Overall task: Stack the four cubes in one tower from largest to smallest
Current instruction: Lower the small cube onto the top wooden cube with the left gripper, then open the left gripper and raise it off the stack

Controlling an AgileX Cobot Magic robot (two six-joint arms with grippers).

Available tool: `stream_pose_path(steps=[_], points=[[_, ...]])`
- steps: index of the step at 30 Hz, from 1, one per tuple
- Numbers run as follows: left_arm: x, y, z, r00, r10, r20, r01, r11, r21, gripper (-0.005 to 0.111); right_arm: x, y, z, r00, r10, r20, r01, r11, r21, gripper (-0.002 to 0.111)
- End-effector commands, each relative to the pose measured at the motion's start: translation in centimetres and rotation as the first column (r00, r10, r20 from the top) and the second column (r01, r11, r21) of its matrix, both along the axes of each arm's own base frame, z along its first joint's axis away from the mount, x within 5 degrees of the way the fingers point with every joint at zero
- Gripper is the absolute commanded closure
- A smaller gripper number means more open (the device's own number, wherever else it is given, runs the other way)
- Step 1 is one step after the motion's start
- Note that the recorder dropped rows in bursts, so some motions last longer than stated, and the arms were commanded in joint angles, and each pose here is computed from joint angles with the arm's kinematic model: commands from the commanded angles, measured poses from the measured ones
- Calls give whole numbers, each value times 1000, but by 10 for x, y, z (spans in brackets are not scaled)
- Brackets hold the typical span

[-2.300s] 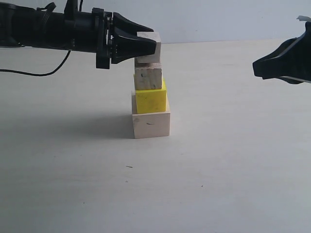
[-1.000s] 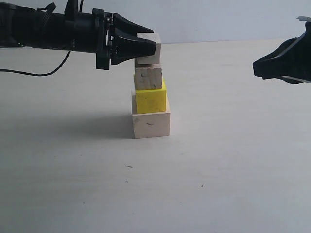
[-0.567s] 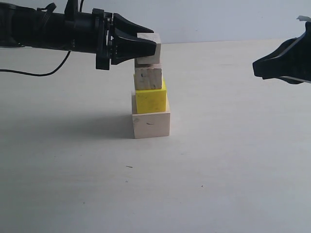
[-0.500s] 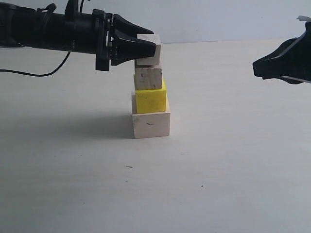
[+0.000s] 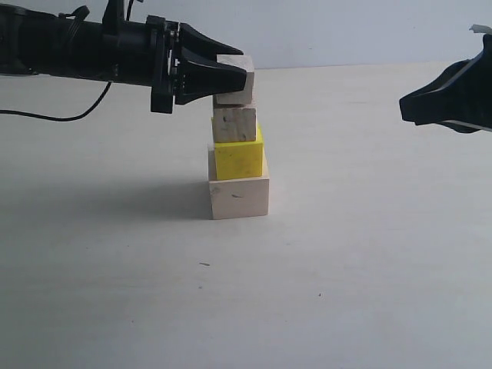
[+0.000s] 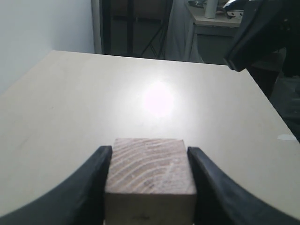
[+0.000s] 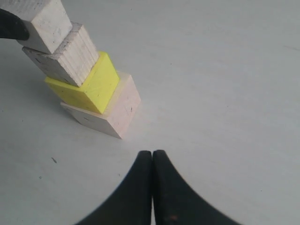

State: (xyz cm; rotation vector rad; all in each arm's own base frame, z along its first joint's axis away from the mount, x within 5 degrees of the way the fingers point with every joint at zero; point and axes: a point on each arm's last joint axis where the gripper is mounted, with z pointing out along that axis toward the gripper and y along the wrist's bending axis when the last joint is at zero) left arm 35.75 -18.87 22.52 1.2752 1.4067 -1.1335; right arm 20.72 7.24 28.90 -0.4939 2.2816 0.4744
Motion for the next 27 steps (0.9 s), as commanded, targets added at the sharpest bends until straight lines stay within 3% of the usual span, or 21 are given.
stream_pose_path(steps=[1, 6, 27], points=[[-1, -2, 4, 1000, -4, 5, 4, 1000, -16, 106, 0, -1, 0, 1000, 0, 8, 0, 1000, -5, 108], [0, -2, 4, 1000, -3, 4, 3, 1000, -18, 78, 0, -1, 0, 1000, 0, 8, 0, 1000, -5, 108], [0, -1, 0, 1000, 2, 15, -2, 1000, 23, 77, 0, -1, 0, 1000, 0, 8, 0, 1000, -5, 108]])
